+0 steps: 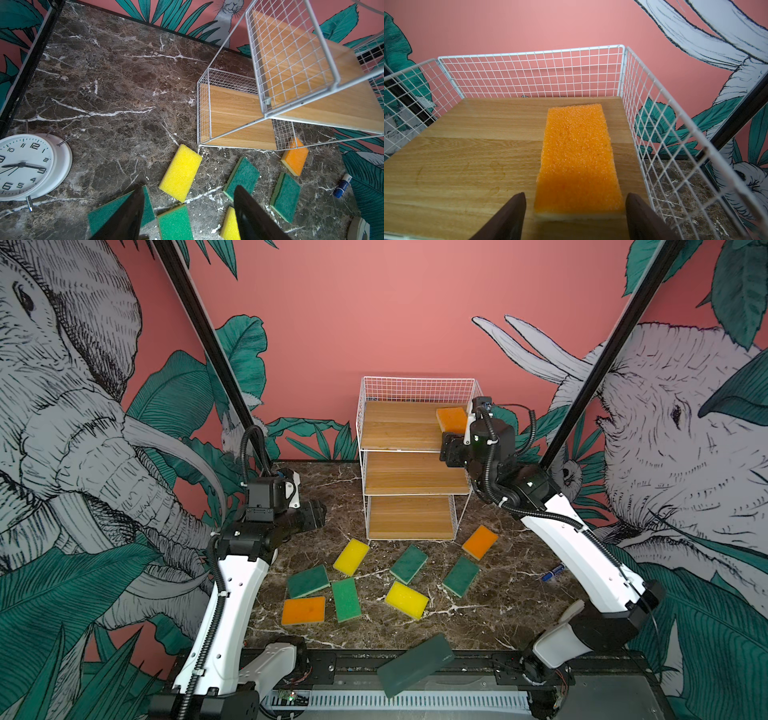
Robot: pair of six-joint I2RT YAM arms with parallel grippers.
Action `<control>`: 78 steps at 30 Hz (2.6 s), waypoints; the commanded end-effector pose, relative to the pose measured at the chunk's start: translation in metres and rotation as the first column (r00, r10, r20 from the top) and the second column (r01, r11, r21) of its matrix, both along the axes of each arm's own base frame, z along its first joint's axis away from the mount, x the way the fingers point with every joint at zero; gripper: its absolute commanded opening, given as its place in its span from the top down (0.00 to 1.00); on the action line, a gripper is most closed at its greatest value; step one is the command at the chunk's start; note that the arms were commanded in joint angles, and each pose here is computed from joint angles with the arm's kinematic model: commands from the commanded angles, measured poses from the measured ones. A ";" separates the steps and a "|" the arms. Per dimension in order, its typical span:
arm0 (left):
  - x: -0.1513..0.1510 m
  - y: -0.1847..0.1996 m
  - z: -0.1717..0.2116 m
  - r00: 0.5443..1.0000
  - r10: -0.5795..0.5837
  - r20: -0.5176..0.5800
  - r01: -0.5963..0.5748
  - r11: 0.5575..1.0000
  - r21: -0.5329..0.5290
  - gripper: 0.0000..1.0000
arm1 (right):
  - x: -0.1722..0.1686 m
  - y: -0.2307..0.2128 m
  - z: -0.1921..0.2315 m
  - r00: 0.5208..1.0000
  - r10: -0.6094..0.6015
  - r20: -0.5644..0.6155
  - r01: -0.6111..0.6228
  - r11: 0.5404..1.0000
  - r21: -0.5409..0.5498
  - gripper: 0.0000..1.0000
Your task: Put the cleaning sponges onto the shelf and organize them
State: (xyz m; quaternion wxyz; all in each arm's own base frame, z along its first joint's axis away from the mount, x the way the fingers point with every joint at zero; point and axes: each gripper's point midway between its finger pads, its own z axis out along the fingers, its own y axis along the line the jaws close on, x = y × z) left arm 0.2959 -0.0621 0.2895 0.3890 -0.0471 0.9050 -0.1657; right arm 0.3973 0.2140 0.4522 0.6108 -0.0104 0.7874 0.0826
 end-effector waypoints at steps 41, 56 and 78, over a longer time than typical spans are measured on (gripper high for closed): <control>0.005 0.000 -0.001 1.000 0.000 0.018 0.000 1.000 -0.005 0.30 | 0.006 0.001 0.045 0.992 0.060 0.115 -0.055 0.997 -0.046 0.68; 0.007 -0.001 -0.008 1.000 0.006 0.009 -0.006 1.000 -0.015 0.30 | 0.030 0.013 0.023 0.998 0.053 0.029 -0.049 0.992 -0.120 0.68; 0.005 0.000 -0.010 1.000 0.017 0.005 -0.017 1.000 -0.022 0.30 | 0.042 0.013 0.002 0.998 -0.032 -0.060 0.028 0.997 -0.069 0.72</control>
